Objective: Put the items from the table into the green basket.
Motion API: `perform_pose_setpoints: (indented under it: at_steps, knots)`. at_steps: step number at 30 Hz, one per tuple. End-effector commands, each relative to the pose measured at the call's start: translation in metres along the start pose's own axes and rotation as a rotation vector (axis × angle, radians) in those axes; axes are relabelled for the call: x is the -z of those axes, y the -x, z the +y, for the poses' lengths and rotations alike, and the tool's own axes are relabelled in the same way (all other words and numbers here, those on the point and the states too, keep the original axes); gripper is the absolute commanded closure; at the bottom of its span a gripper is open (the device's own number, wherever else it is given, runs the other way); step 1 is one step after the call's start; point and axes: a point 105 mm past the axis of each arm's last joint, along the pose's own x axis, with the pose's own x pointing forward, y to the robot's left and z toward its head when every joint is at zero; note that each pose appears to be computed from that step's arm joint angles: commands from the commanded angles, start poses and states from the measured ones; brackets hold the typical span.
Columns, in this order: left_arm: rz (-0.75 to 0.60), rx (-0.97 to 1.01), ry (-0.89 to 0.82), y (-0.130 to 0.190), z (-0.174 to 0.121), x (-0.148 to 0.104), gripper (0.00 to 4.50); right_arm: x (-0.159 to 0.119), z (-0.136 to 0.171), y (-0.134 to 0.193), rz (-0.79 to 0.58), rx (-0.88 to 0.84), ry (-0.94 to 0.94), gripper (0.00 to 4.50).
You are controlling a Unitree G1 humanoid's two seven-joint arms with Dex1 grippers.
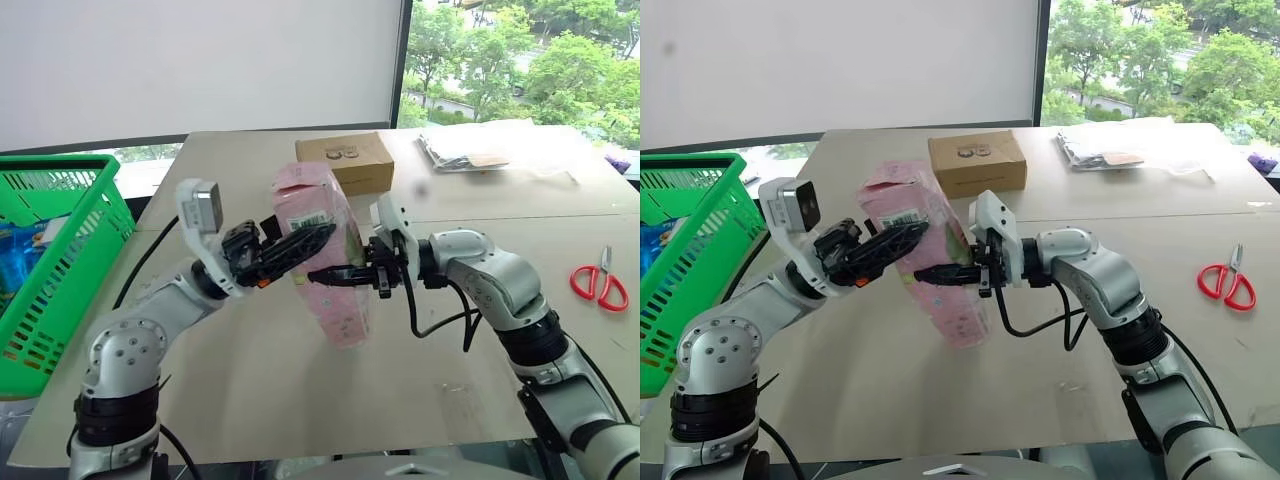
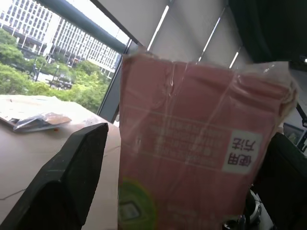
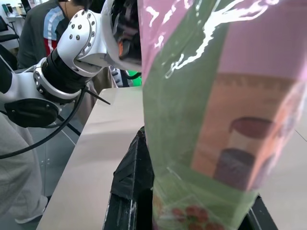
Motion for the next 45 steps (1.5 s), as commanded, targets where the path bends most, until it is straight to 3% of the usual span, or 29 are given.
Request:
perform_pose_setpoints:
  at_steps: [1, 4, 10, 12, 13, 14, 19, 20, 22, 26, 30, 34, 37, 40, 43, 45]
  knots:
    - [0.015, 0.017, -0.029, -0.003, -0.003, -0.001, 0.02, -0.020, 0.004, -0.005, -0.039, -0.032, 0.078, 4.18]
    - [0.008, 0.017, -0.029, -0.003, -0.001, -0.001, 0.89, -0.020, 0.003, -0.004, -0.038, -0.029, 0.070, 4.18]
    - [0.006, 0.016, -0.032, -0.002, 0.000, 0.000, 3.63, -0.019, 0.002, -0.003, -0.038, -0.014, 0.023, 4.18]
    - [0.005, 0.009, -0.035, -0.001, 0.001, 0.001, 4.17, -0.020, 0.001, -0.003, -0.044, -0.013, -0.004, 4.18]
    - [0.003, 0.002, -0.039, -0.001, 0.002, 0.001, 4.26, -0.021, 0.000, -0.003, -0.048, -0.016, -0.014, 3.15]
    - [-0.002, -0.008, -0.047, -0.001, 0.004, 0.000, 4.26, -0.022, 0.000, -0.002, -0.048, -0.015, -0.021, 2.83]
    - [-0.029, -0.035, -0.106, -0.003, 0.007, -0.011, 4.26, -0.017, -0.011, 0.003, -0.020, 0.068, -0.012, 0.41]
    - [-0.054, -0.043, -0.128, -0.003, 0.007, -0.022, 4.26, -0.011, -0.011, 0.010, 0.011, 0.066, -0.020, 0.05]
    - [-0.094, -0.068, -0.203, 0.001, 0.004, -0.048, 4.26, -0.001, -0.016, 0.029, 0.058, 0.098, -0.027, 0.05]
    - [-0.087, -0.154, -0.364, 0.010, 0.005, -0.083, 4.26, -0.008, -0.028, 0.053, 0.034, 0.175, -0.001, 0.05]
    - [-0.087, -0.348, -0.758, 0.014, 0.013, -0.141, 4.26, -0.027, -0.031, 0.071, 0.013, 0.206, 0.112, 0.05]
    - [-0.098, -0.531, -1.011, 0.020, 0.020, -0.190, 4.26, -0.052, -0.025, 0.068, -0.042, 0.184, 0.191, 0.05]
    - [-0.010, -0.830, -1.275, 0.050, 0.032, -0.239, 4.26, -0.081, -0.016, 0.060, -0.145, 0.137, 0.205, 0.05]
    - [0.261, -1.106, -1.684, 0.072, 0.024, -0.280, 4.26, -0.095, -0.008, 0.055, -0.206, 0.100, 0.196, 0.05]
    - [0.361, -1.254, -1.886, 0.082, 0.009, -0.307, 4.26, -0.098, -0.007, 0.054, -0.226, 0.090, 0.185, 0.05]
    - [0.526, -1.308, -1.947, 0.094, 0.016, -0.308, 4.26, -0.099, -0.007, 0.052, -0.232, 0.084, 0.181, 0.05]
